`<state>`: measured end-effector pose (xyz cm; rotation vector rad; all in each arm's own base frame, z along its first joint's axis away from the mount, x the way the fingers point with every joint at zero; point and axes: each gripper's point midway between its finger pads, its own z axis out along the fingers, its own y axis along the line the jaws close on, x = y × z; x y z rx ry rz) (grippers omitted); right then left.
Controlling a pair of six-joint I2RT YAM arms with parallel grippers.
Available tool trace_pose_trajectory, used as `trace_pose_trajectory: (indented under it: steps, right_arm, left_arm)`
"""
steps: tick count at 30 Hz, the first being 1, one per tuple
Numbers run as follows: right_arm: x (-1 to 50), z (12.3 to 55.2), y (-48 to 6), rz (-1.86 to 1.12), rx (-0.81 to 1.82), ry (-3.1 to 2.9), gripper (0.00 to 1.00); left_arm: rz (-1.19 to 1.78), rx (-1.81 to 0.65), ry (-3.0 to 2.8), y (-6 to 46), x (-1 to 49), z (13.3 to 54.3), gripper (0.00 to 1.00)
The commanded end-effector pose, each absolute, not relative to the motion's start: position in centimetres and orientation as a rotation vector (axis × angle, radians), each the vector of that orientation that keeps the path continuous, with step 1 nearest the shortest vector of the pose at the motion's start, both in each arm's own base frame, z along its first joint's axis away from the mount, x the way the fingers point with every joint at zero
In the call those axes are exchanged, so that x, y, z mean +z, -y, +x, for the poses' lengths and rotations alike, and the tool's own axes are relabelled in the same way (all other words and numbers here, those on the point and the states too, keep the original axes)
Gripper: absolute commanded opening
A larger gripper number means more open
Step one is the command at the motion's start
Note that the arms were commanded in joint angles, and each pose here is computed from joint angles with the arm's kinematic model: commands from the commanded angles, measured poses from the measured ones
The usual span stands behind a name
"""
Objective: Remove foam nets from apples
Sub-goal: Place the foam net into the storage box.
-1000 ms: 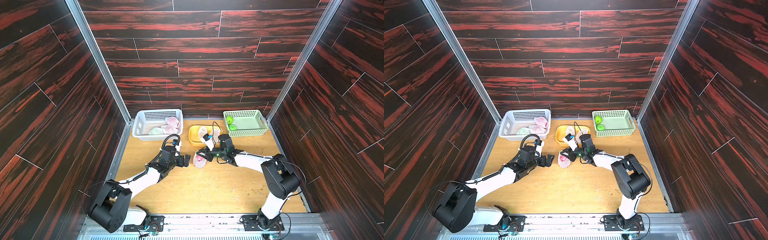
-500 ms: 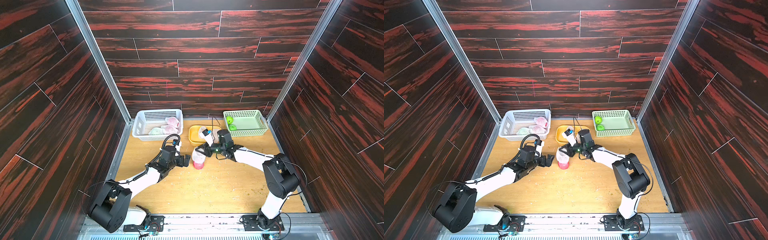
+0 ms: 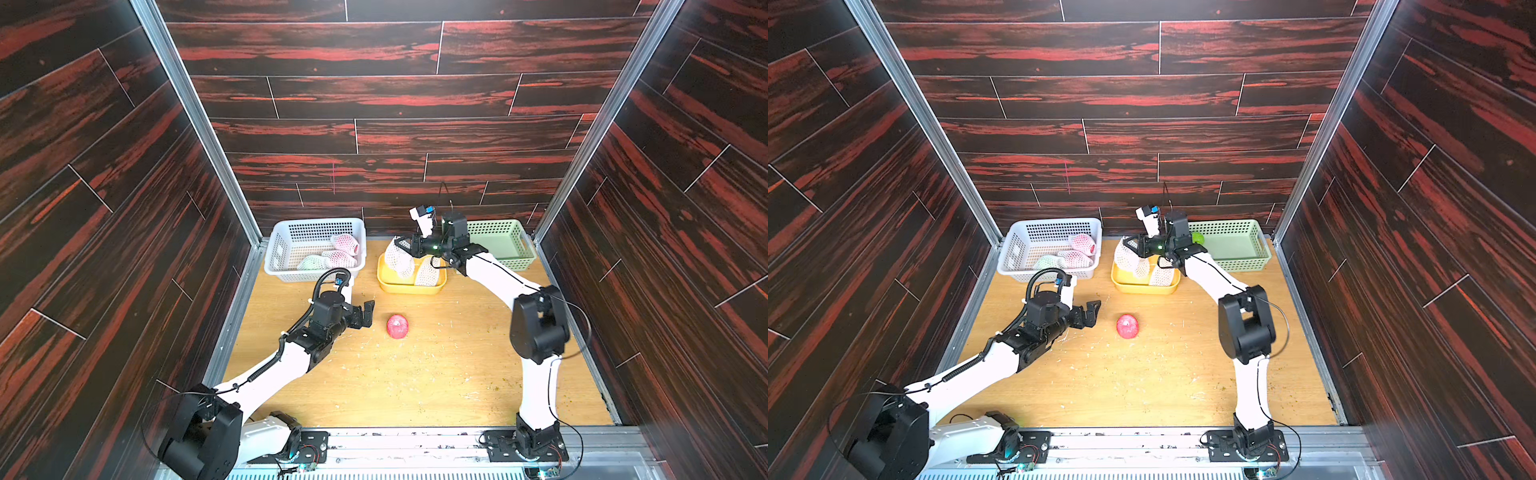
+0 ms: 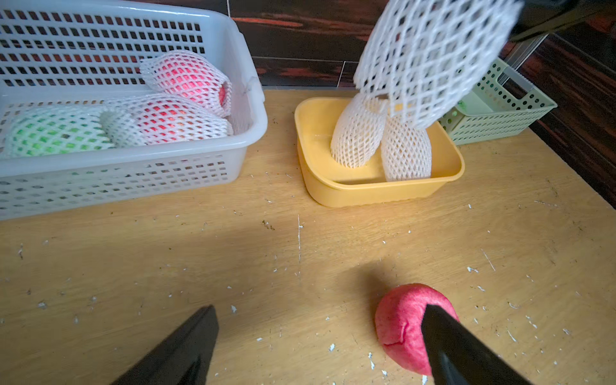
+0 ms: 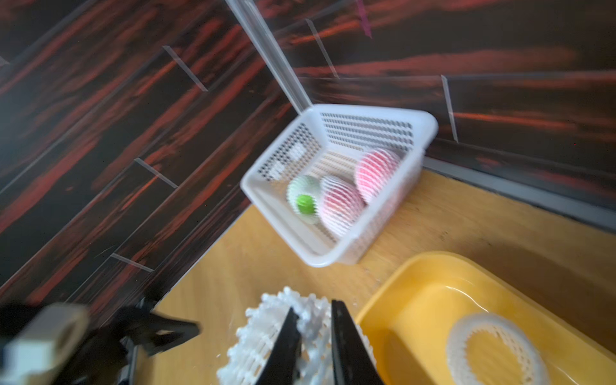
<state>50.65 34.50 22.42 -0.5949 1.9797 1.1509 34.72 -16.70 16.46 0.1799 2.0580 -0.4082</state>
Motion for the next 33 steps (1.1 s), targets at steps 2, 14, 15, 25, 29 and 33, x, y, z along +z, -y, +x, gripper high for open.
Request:
trace_pose_trajectory:
  steps: [2, 14, 15, 25, 29, 33]
  right_arm:
    - [17.1, 52.5, -35.4, -0.519, 1.158, -2.141, 0.21]
    - [12.6, 56.0, -34.2, -0.415, 1.043, -2.219, 0.21]
    - [12.5, 56.3, -33.7, -0.395, 1.036, -2.223, 0.21]
    - [10.2, 57.8, -29.2, -0.252, 1.005, -2.279, 0.20]
    - [10.4, 58.0, -27.9, -0.225, 1.010, -2.272, 0.21]
    - [10.8, 57.4, -27.6, -0.247, 1.003, -2.262, 0.20]
  left_arm:
    - [0.153, -0.374, -2.058, 15.6, 16.3, 34.3, 1.00]
    - [0.167, -0.380, -2.074, 16.0, 15.6, 34.5, 1.00]
    - [0.168, -0.380, -2.077, 16.0, 15.6, 34.5, 1.00]
    - [0.183, -0.407, -2.080, 16.7, 15.8, 34.9, 1.00]
    - [0.198, -0.420, -2.086, 17.2, 15.8, 35.1, 1.00]
    - [0.216, -0.434, -2.087, 17.6, 16.0, 35.2, 1.00]
